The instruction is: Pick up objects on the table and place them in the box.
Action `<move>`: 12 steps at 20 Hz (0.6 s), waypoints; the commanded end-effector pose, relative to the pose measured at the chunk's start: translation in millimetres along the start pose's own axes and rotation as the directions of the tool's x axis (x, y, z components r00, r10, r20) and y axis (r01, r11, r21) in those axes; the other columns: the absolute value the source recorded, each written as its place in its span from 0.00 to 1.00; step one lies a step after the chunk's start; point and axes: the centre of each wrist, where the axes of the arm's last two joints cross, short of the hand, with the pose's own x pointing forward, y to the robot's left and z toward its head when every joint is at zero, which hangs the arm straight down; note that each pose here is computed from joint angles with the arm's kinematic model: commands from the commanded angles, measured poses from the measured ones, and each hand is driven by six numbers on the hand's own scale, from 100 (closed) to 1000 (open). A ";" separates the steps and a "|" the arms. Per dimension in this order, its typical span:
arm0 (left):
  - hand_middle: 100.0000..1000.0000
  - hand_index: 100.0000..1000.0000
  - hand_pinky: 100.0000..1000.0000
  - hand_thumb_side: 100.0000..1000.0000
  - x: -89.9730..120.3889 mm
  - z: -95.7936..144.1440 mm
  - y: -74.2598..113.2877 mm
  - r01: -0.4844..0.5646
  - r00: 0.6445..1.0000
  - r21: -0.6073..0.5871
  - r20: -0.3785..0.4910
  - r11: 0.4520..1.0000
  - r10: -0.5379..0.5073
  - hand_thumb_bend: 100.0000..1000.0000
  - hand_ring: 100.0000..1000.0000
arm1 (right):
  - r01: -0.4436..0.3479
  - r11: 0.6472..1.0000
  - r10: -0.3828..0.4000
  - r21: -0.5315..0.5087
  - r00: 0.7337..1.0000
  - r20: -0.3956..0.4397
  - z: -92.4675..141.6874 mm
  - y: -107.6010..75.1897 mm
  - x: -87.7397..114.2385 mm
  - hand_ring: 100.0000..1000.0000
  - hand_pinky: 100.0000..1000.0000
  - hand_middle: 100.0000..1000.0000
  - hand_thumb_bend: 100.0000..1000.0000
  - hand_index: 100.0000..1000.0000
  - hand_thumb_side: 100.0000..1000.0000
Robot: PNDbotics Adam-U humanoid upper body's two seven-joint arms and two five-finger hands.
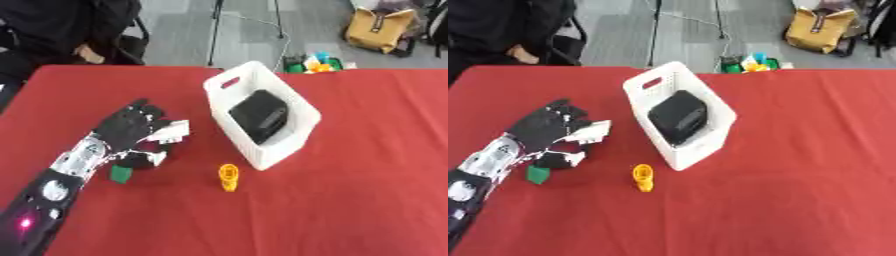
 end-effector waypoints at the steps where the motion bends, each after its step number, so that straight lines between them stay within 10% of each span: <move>1: 0.80 0.81 0.93 0.95 -5.2 1.0 4.9 0.057 0.998 0.016 0.008 0.998 -0.058 0.00 0.82 | 0.015 1.000 -0.015 0.001 1.000 0.024 -5.5 0.5 5.3 0.82 0.76 0.68 0.00 0.68 0.99; 12: 0.78 0.77 0.93 0.77 -4.6 -2.8 23.4 0.167 0.985 0.083 0.032 0.982 -0.170 0.00 0.81 | 0.014 1.000 -0.014 0.002 1.000 0.016 -5.7 0.2 5.3 0.82 0.76 0.68 0.00 0.68 0.99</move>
